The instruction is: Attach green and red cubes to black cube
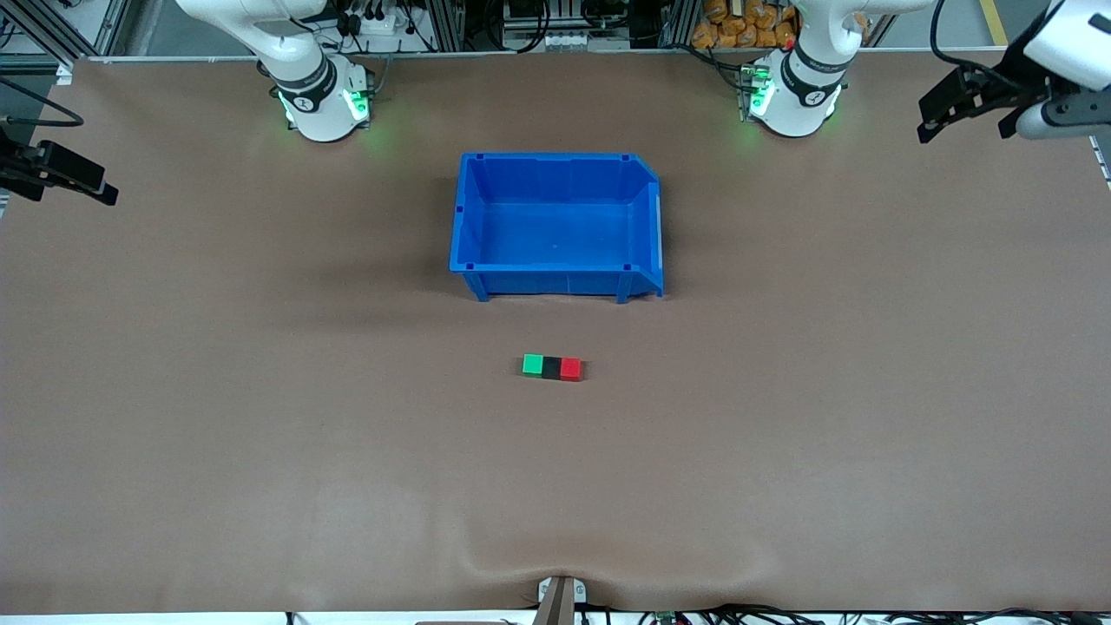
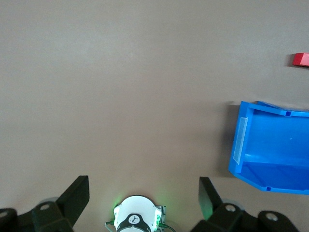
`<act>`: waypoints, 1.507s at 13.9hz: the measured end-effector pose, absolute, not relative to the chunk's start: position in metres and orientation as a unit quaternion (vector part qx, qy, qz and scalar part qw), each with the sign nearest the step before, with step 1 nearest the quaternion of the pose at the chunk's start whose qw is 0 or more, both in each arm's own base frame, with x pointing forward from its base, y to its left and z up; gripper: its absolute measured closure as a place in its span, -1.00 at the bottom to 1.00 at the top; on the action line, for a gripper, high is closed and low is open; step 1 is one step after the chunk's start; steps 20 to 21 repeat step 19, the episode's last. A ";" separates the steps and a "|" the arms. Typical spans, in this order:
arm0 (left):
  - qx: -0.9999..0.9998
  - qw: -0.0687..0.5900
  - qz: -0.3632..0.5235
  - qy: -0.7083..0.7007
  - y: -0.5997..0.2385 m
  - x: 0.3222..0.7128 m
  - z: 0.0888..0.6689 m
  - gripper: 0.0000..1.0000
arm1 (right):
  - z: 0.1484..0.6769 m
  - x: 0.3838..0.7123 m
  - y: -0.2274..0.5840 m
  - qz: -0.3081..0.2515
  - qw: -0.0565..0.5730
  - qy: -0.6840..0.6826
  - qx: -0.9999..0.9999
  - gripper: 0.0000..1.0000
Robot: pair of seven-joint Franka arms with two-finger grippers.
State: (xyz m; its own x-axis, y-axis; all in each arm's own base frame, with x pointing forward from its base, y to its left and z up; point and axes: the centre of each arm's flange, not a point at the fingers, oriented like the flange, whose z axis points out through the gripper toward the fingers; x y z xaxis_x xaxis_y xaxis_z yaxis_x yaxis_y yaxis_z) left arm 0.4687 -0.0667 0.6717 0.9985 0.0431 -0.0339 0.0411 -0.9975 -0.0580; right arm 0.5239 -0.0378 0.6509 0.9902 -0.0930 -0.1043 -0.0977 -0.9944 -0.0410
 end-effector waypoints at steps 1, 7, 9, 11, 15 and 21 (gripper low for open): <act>-0.999 0.029 0.020 -0.021 -0.067 0.472 0.670 -1.00 | 0.651 0.524 -0.037 0.052 0.023 0.047 -0.997 -1.00; -0.999 0.028 0.022 -0.028 -0.060 0.474 0.672 -1.00 | 0.650 0.522 -0.036 0.058 0.023 0.046 -0.997 -1.00; -0.999 0.028 0.022 -0.030 -0.058 0.474 0.672 -1.00 | 0.650 0.522 -0.033 0.059 0.023 0.043 -0.997 -1.00; -0.999 0.028 0.022 -0.031 -0.057 0.474 0.672 -1.00 | 0.650 0.523 -0.023 0.059 0.022 0.034 -0.997 -1.00; -0.998 0.027 0.022 -0.044 -0.045 0.476 0.672 -1.00 | 0.650 0.523 -0.020 0.059 0.022 0.032 -0.998 -1.00; -0.998 0.029 0.023 -0.044 -0.045 0.476 0.671 -1.00 | 0.650 0.523 -0.026 0.060 0.021 0.037 -0.997 -1.00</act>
